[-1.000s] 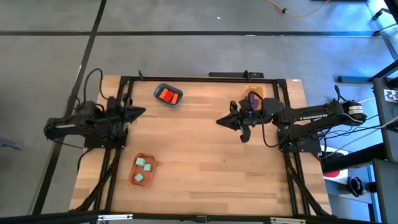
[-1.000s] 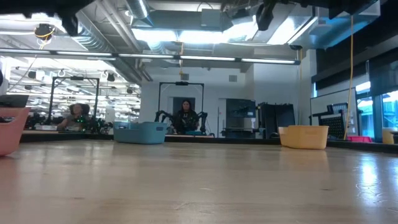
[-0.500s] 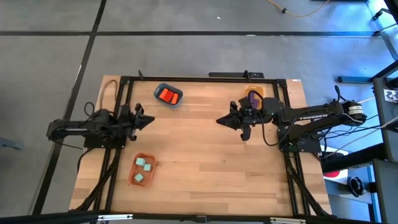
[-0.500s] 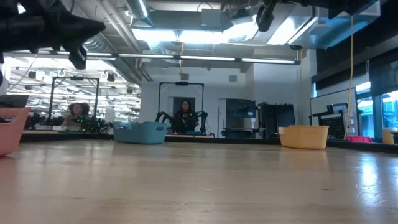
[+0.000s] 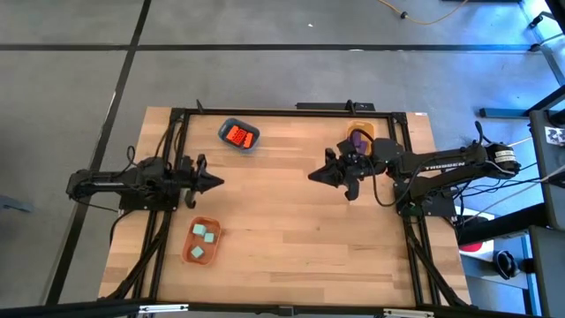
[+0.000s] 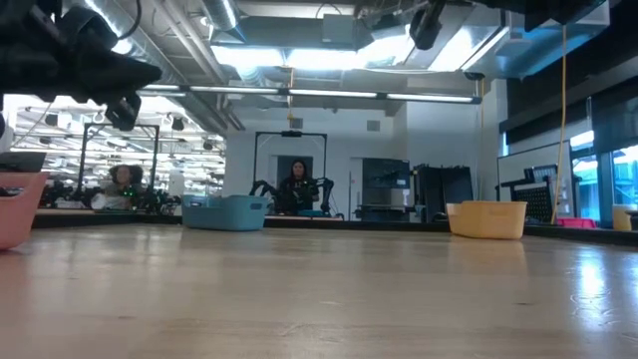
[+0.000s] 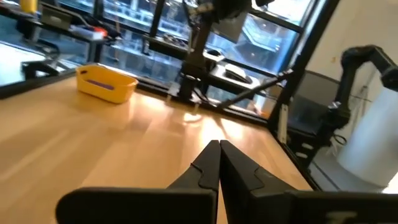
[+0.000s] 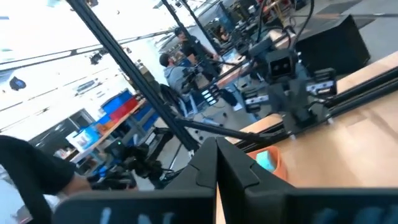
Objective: Sort & place blocks by color
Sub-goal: Return to Home Position
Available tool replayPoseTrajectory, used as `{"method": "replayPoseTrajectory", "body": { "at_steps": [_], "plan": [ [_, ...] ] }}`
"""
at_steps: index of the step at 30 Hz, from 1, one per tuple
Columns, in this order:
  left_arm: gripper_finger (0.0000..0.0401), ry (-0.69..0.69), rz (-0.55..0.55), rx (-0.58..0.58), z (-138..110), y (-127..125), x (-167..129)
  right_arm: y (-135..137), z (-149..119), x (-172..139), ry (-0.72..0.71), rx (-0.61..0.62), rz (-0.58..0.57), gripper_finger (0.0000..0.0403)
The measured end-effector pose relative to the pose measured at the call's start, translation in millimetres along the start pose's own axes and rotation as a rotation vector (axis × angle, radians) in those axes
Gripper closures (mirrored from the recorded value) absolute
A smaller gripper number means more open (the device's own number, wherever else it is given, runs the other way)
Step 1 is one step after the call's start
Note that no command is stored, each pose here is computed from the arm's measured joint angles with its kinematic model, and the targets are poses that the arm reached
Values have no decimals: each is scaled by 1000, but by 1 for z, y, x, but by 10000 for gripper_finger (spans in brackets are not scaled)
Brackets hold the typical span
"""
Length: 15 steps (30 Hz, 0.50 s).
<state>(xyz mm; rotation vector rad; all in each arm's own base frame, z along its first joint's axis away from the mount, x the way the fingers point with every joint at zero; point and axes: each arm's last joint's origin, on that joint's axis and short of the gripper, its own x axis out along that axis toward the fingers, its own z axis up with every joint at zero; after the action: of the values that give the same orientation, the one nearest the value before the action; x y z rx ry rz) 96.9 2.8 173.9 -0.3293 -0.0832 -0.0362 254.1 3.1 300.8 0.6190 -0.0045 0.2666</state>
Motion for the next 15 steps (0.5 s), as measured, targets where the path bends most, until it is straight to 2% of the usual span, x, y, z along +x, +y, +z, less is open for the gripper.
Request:
{"method": "replayPoseTrajectory", "body": {
  "at_steps": [7,11,15],
  "plan": [
    [398,-39,92,-2,2,3,0,9,6,-8,6,-1,69,402],
    [390,-44,106,-2,2,3,0,20,12,-27,-11,-74,92,402],
    [383,-44,105,-2,2,3,0,26,11,-57,-78,-211,89,402]
  ]
}}
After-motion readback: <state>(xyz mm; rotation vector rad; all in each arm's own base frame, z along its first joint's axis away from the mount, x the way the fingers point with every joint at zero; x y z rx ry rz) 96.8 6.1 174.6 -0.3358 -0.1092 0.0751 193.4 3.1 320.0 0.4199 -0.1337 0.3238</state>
